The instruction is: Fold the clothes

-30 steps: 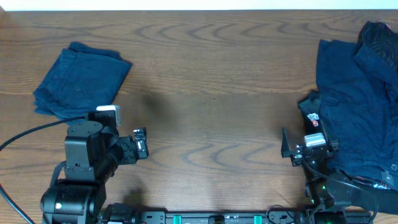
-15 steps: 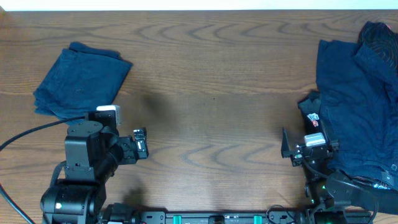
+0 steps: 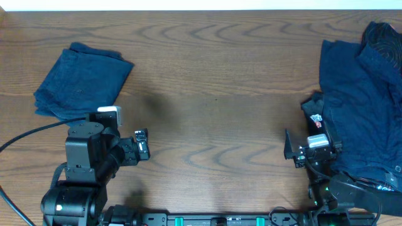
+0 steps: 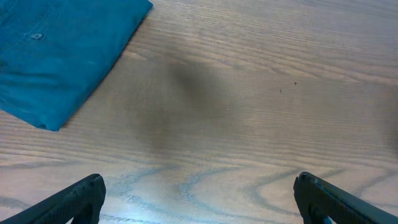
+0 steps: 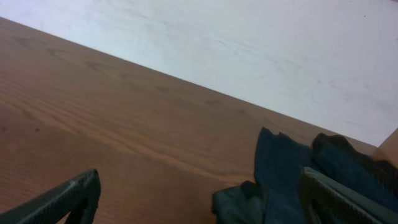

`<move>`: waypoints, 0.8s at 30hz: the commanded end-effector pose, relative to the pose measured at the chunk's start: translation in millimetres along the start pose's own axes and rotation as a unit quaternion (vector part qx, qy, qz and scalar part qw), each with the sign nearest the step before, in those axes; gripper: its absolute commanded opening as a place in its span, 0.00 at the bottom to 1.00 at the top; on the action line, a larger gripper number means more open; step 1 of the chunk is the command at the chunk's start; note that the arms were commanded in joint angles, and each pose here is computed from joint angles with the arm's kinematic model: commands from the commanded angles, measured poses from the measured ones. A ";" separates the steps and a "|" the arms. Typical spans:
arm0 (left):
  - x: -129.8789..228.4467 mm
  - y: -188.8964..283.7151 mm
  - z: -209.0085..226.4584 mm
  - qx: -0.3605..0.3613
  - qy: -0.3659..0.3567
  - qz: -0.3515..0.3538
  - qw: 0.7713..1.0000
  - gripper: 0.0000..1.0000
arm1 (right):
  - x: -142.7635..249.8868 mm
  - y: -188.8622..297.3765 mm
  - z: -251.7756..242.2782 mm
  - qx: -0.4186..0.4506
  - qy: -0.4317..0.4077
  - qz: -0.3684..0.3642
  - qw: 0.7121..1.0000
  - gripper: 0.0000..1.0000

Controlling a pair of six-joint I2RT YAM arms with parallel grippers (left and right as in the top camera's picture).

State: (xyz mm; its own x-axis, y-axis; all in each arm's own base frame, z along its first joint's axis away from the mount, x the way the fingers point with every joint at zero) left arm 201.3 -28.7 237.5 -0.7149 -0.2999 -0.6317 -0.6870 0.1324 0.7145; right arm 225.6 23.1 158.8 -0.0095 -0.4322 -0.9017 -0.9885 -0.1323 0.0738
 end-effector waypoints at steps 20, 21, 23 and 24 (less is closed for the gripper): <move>29.2 -13.7 45.3 -0.024 -0.033 -0.192 0.981 0.98 | 3.2 -0.1 -2.3 0.007 0.005 0.007 1.000 0.99; 28.9 -18.6 46.2 -0.020 -0.034 -0.208 0.977 0.98 | 3.2 -0.1 -2.3 0.007 0.005 0.007 1.000 0.99; 27.6 -28.6 47.2 -0.009 -0.035 -0.241 0.970 0.98 | 3.2 -0.1 -2.3 0.007 0.005 0.007 1.000 0.99; 26.0 -32.5 47.2 -0.004 -0.036 -0.257 0.966 0.98 | 3.2 -0.1 -2.3 0.007 0.005 0.007 1.000 0.99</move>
State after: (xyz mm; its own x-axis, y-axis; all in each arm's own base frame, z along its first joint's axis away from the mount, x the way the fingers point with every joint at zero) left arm 194.4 0.9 193.5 -0.3381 -0.2781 -0.8991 -0.9353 -0.0071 0.3539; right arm 225.7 22.5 158.5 -0.0122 -0.4325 -0.9016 -0.9889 -0.1285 0.0750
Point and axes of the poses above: each gripper's point midway between its finger pads, its own y axis back along the fingers, its own z axis along the line the jaws close on, x = y × z, the point moved 2 cm from there along y, back along the fingers, and after that the axes turned 10 degrees about y, right-handed, at the moved point
